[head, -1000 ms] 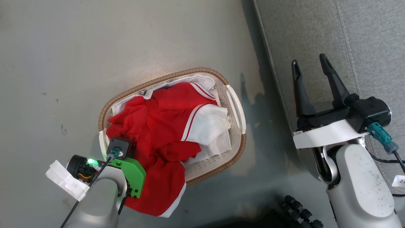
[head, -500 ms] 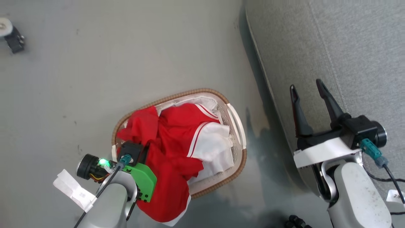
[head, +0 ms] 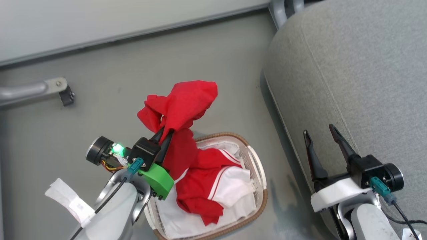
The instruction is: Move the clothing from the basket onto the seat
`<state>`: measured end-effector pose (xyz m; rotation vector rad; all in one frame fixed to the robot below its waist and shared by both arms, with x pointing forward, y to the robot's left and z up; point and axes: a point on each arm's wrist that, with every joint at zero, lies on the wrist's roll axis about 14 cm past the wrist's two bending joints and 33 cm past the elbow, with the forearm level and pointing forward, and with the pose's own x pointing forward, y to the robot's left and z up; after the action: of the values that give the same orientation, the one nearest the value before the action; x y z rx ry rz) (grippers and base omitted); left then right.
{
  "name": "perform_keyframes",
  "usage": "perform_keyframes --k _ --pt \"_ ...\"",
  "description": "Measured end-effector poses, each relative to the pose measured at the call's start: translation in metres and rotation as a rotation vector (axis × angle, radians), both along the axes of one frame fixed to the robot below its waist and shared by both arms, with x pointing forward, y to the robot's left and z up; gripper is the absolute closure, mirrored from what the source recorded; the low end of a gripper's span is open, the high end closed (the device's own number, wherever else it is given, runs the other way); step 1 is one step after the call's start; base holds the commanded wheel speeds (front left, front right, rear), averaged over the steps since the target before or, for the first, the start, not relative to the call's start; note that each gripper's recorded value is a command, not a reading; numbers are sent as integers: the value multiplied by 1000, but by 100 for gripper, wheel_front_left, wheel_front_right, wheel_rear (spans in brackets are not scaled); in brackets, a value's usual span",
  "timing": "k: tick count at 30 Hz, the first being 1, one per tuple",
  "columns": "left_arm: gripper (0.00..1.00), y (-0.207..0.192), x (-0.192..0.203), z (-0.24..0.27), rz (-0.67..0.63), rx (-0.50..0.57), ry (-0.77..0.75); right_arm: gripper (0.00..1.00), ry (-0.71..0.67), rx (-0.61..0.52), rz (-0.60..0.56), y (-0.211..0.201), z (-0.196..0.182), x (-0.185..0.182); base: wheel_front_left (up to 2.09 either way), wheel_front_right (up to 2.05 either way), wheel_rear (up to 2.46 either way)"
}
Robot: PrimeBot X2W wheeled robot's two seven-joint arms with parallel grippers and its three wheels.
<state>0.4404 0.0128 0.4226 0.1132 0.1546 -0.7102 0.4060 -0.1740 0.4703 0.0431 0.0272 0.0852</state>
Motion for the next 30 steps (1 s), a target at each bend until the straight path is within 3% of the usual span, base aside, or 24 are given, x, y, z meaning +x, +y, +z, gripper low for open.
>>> perform_keyframes --k 20,30 --pt "100 -11 0 245 -159 36 -554 0 -162 1 39 15 59 -43 0 0 0" --pt "100 -29 -2 264 -206 18 -592 0 -247 -25 69 23 88 -29 0 0 0"
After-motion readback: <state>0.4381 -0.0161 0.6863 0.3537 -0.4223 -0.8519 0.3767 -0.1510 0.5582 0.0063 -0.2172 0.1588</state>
